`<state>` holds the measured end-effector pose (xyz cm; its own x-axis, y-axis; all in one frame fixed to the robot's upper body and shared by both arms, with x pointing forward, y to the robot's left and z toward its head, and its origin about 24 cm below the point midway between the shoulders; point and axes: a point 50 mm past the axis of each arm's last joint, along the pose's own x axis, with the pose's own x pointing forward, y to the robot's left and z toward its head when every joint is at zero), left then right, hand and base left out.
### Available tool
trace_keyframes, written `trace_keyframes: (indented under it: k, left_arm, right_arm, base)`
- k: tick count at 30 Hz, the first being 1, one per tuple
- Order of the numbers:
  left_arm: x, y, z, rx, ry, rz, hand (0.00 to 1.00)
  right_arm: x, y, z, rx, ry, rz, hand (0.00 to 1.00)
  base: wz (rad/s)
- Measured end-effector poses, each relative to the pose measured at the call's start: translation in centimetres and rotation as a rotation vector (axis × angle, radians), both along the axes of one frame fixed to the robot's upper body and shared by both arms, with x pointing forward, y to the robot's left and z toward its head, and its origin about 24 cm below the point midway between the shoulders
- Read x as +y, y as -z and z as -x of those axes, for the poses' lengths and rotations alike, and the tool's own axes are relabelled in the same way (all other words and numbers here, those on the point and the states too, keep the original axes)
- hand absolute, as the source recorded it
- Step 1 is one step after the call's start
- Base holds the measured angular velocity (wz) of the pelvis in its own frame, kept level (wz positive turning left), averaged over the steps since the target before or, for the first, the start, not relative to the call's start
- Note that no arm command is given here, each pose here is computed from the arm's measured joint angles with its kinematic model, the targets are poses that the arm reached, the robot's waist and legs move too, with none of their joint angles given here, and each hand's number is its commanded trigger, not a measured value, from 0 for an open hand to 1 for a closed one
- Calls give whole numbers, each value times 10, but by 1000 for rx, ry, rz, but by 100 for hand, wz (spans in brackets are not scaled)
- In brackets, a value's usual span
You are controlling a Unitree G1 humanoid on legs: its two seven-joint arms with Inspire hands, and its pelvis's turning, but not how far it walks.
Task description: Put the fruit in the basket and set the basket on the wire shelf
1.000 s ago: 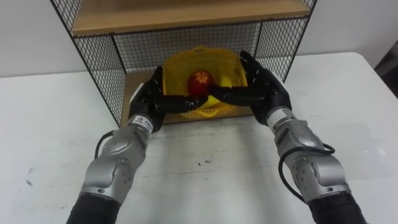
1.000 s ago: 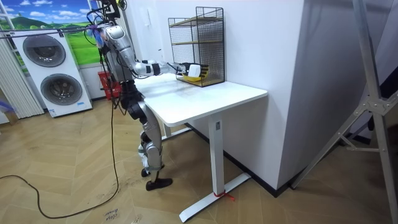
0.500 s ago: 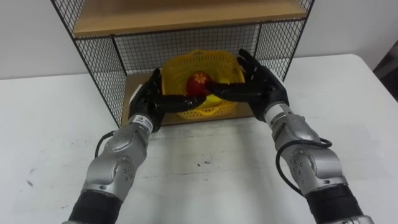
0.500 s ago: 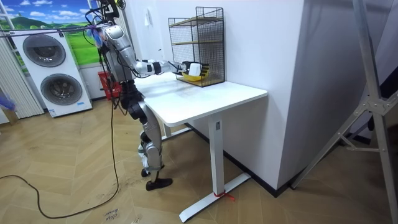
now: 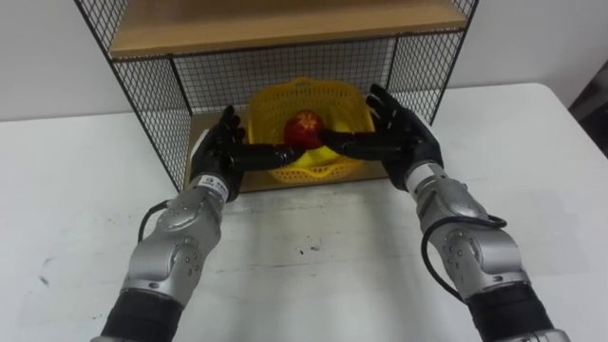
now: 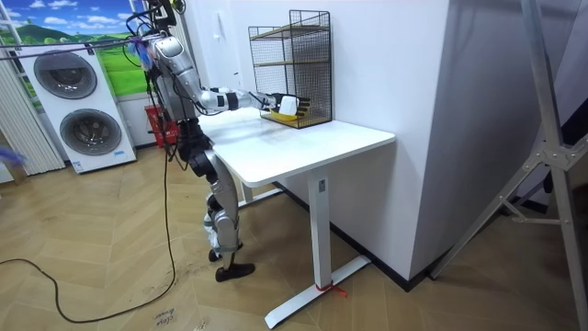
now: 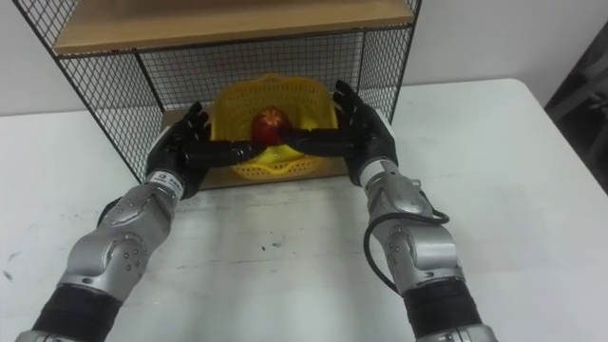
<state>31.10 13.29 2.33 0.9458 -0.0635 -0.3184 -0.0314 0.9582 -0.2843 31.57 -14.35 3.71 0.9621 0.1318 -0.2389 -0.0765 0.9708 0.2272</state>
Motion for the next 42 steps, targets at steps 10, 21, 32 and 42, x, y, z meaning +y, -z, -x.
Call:
trace_keyframes:
  k: [10,21,32,42]
  left_arm:
    - [9,0,-1,9,-41,54,0]
    - [34,0,0,3,-117,51,0]
    - [38,-9,-1,-55,-64,-2,0]
    - [39,-30,-1,-169,-55,-15,0]
  right_arm:
    - [-3,7,1,37,15,-34,0]
    - [-7,9,1,39,15,-26,0]
    - [-10,5,1,12,-2,-33,0]
    - [-15,-8,10,-77,-23,-26,0]
  base:
    - [-1]
    - [0]
    - [0]
    - [0]
